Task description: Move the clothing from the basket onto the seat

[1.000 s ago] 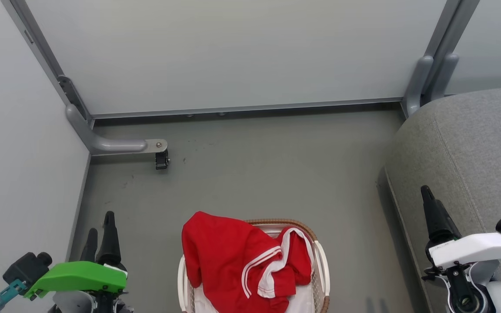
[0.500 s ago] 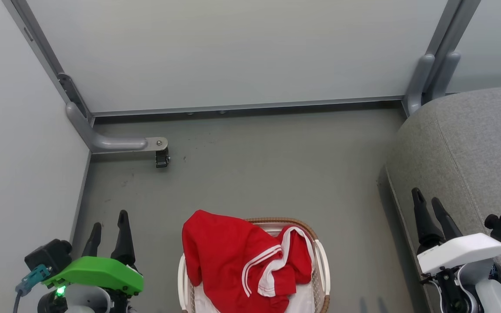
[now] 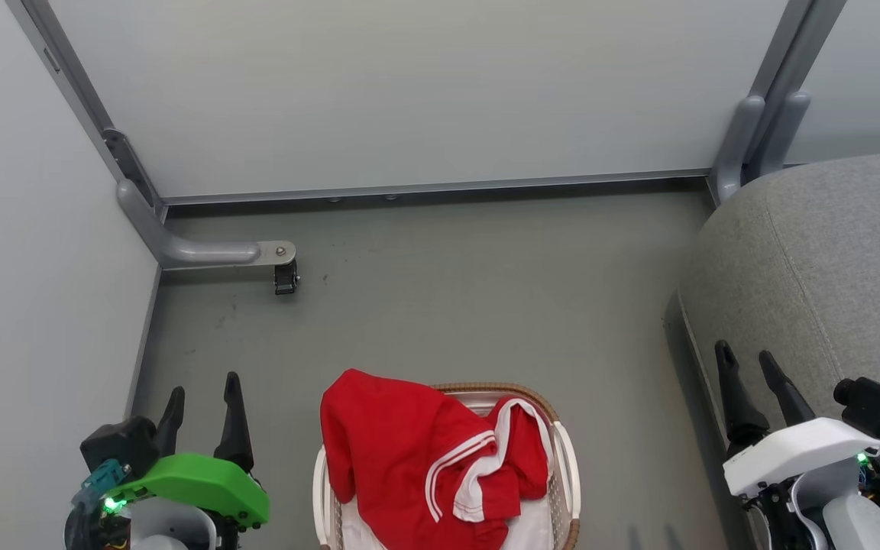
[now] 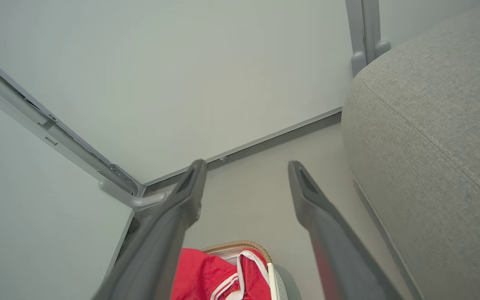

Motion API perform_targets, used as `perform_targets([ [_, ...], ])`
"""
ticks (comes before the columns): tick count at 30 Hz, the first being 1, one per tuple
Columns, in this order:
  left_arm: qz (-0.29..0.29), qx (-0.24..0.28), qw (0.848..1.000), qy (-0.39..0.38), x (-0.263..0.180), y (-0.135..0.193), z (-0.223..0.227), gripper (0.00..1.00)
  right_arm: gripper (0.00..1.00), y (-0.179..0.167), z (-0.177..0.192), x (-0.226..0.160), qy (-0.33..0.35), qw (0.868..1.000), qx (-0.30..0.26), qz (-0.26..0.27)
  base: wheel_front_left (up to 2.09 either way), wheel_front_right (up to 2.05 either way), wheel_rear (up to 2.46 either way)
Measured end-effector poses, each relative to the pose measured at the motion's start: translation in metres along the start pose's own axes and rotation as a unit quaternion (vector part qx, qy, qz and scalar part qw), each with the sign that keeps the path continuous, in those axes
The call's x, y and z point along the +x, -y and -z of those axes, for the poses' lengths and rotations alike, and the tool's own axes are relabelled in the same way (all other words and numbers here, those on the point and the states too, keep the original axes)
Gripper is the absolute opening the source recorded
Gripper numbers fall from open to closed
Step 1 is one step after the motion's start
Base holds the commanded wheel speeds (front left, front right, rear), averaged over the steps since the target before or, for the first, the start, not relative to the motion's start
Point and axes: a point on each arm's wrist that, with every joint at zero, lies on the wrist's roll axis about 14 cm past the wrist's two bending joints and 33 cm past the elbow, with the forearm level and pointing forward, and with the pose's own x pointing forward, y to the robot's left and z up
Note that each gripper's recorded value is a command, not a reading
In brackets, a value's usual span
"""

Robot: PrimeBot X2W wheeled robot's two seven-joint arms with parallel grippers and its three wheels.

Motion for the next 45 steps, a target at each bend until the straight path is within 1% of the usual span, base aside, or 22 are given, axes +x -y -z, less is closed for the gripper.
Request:
perform_targets([
  [8, 0.007, 0.044, 0.999, 0.010, 0.000, 0.005, -0.002, 1.00, 1.00, -0.002, 0.004, -0.001, -0.005, 0.998, -0.057, -0.008, 0.00, 0.00, 0.00],
  [25, 0.028, 0.128, 0.991, 0.032, -0.004, 0.014, -0.005, 1.00, 1.00, -0.005, 0.001, -0.002, 0.008, 0.991, -0.134, -0.018, 0.00, 0.00, 0.00],
  [37, 0.045, 0.167, 0.984, 0.049, -0.008, 0.023, -0.008, 1.00, 1.00, -0.007, 0.003, -0.004, 0.009, 0.984, -0.179, -0.025, 0.00, 0.00, 0.00],
  [45, 0.064, 0.184, 0.980, 0.040, -0.003, 0.029, 0.004, 1.00, 1.00, -0.003, 0.012, -0.002, -0.001, 0.978, -0.207, -0.026, 0.00, 0.00, 0.00],
])
